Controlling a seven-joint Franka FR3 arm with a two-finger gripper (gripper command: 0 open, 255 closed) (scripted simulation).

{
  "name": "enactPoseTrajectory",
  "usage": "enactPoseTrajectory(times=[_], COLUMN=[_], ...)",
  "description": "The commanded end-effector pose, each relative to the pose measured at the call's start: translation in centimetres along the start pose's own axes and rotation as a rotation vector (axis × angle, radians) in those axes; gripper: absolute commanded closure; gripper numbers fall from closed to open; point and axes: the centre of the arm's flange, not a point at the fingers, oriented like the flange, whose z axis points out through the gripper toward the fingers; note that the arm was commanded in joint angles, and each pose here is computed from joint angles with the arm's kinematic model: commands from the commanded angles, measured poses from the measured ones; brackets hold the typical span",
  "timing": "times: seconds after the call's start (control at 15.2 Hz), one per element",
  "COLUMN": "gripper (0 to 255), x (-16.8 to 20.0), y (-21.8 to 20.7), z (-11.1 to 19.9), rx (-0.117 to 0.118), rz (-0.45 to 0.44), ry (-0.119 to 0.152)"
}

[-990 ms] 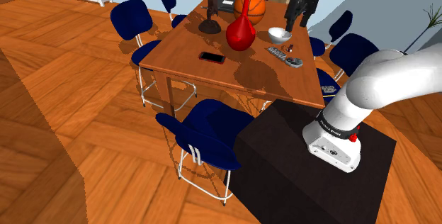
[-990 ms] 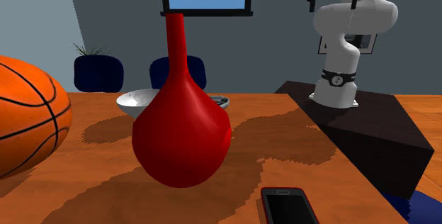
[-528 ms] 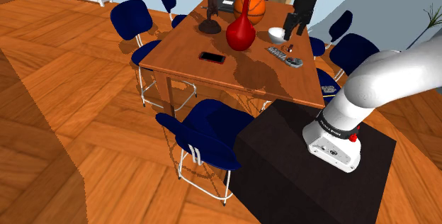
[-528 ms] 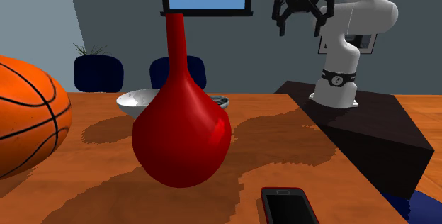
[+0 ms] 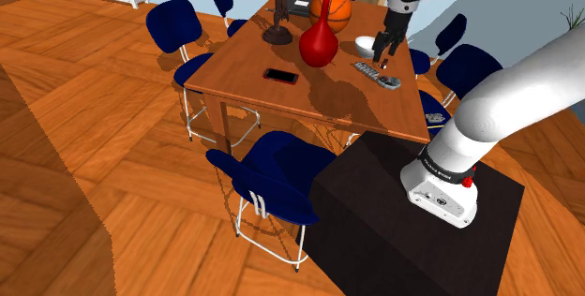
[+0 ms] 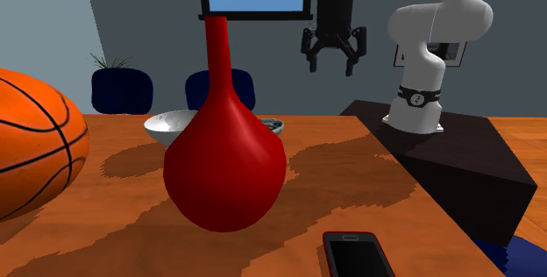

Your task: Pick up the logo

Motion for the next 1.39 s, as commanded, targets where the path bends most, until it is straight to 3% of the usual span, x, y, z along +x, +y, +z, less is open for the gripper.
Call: enactPoseTrajectory(times=[0.0, 0.99, 1.32], gripper=[0, 0, 0], x=[1.0, 8.0, 8.4], y=[2.0, 15.7, 16.4], z=[1.5, 13.2, 15.9], rx=[-0.005, -0.029, -0.030], rz=[-0.001, -0.008, -0.008], ry=[0.007, 0.048, 0.051])
